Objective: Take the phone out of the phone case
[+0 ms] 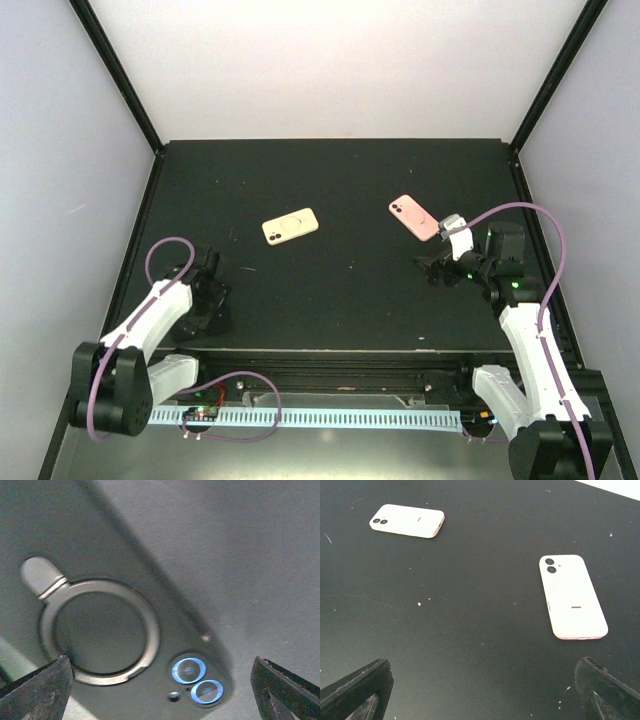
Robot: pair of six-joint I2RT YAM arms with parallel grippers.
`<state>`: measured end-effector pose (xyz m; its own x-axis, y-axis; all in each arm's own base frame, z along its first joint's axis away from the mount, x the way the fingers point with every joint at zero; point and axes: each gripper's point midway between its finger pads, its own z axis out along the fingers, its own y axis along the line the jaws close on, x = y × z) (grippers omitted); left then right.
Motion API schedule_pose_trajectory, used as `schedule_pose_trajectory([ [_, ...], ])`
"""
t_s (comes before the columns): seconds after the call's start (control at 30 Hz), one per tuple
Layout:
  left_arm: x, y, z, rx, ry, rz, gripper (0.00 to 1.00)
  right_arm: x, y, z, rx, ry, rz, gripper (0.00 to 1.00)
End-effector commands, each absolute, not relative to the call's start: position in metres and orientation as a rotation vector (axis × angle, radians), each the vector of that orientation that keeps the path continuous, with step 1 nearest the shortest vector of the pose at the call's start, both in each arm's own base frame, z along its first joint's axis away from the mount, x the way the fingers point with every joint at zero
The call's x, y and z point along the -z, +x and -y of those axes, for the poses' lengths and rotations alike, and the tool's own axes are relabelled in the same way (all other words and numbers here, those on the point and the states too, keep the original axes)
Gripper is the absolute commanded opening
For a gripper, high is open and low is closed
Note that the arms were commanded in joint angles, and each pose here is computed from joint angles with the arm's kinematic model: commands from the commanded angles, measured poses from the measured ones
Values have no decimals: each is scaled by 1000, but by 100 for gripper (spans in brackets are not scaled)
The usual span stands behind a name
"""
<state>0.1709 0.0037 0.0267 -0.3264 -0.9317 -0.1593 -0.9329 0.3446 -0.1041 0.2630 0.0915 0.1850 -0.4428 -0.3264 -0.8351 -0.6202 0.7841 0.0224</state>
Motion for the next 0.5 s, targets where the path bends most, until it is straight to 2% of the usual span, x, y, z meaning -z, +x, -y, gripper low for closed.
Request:
schedule_pose_trajectory([
  [0.0, -40, 234, 12, 175, -1513, -2440, 99, -194, 266, -92, -398, -714, -2044, 100],
  [0.2, -21, 269, 61, 357, -1229, -2704, 99, -192, 267, -92, -396, -712, -2057, 100],
  [0.33, -15, 273, 77, 309, -1106, -2778, 99, -190, 268, -91, -394, -708, -2066, 100],
  [0.47, -31, 269, 63, 163, -1048, -2735, 99, -189, 268, -91, -392, -711, -2069, 100],
])
